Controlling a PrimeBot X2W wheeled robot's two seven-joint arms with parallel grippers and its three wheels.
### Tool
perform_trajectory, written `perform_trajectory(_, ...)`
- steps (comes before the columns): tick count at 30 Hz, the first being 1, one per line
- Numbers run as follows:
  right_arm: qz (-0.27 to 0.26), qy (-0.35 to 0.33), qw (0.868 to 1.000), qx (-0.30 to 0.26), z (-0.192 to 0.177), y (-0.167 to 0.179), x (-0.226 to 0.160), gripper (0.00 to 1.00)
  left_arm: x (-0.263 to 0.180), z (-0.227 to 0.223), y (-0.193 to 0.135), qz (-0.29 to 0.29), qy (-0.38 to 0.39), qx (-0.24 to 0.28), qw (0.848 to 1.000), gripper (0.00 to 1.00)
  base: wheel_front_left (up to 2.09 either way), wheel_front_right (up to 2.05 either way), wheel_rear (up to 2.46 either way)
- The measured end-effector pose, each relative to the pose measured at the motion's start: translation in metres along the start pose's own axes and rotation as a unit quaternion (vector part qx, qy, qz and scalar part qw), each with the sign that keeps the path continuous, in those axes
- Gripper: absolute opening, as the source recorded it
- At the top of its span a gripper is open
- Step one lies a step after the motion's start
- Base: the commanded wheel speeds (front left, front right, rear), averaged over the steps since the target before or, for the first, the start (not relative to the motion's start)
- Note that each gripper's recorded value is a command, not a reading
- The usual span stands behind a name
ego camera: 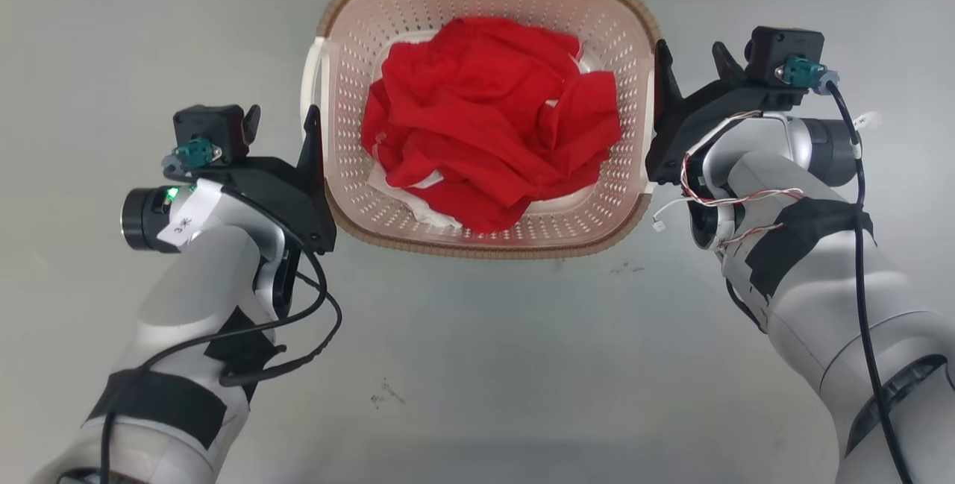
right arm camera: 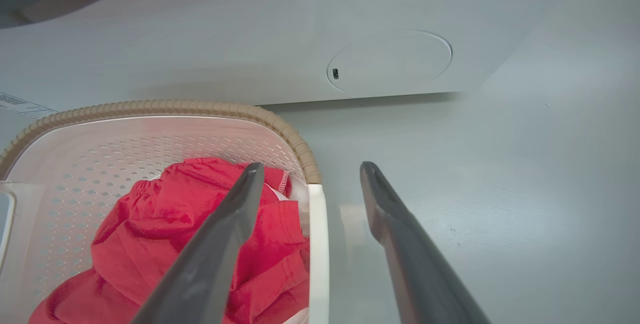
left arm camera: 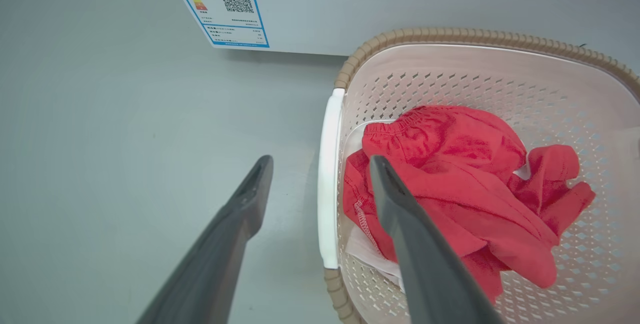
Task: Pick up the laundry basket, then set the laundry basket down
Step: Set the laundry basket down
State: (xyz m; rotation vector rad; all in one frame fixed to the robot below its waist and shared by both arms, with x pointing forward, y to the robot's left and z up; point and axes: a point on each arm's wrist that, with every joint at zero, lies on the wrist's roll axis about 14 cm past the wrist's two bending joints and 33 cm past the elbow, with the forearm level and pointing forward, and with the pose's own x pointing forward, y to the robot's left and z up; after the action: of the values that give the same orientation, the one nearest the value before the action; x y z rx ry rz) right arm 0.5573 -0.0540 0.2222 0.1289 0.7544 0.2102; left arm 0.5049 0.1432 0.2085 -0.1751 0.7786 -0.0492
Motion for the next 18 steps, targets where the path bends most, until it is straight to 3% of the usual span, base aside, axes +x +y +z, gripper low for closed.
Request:
perform_trajectory(11, 0.001, -0.048, 0.999, 0.011, 0.042, 0.009, -0.05, 1.0, -0.042, 0.046, -0.017, -0.015, -0.07, -0.035, 0.997, 1.0, 0.0, 0.0, 0.0)
perform_trajectory(18, 0.015, -0.07, 0.997, 0.016, 0.051, 0.023, -0.085, 1.0, -0.075, 0.056, -0.01, -0.007, -0.1, -0.038, 0.994, 1.0, 0.0, 0.0, 0.0)
